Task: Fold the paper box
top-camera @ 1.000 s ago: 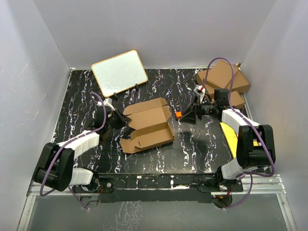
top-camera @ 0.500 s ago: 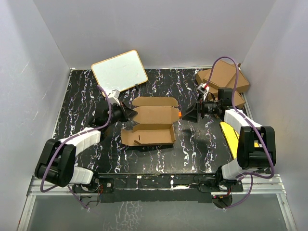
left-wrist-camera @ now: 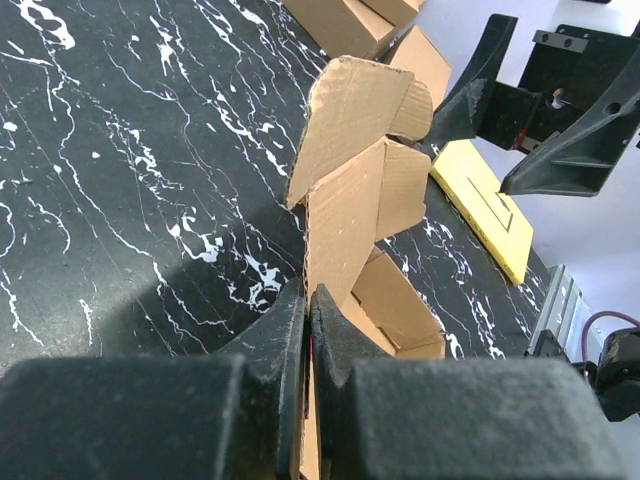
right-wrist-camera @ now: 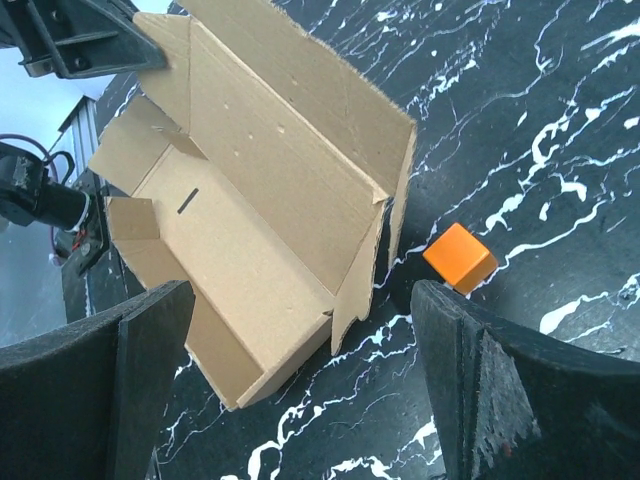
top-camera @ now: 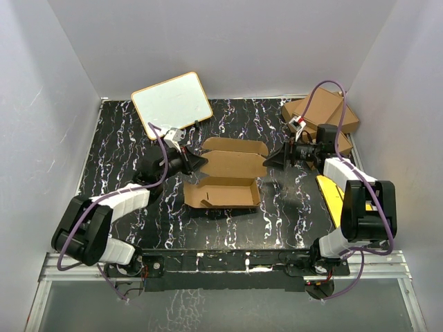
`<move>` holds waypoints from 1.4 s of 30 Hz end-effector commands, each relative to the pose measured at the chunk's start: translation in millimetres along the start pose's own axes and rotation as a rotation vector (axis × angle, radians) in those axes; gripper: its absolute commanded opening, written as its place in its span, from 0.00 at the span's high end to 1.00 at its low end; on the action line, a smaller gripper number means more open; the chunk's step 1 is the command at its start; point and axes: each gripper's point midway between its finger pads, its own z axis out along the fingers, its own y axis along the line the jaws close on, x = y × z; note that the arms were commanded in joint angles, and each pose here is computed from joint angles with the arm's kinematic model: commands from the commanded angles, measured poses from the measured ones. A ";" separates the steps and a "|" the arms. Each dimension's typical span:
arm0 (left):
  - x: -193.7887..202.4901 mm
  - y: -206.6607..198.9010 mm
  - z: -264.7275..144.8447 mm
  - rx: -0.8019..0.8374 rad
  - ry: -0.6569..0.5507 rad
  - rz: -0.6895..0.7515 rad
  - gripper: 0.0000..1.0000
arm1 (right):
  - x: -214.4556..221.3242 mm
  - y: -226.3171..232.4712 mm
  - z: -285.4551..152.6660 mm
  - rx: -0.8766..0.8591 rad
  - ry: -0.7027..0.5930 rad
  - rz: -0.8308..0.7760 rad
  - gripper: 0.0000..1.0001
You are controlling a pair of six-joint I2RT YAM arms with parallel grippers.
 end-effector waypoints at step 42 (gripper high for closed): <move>2.5 -36.9 7.4 0.218 0.004 0.087 1.00 | 10.3 19.4 13.5 -0.238 -0.011 -0.025 0.89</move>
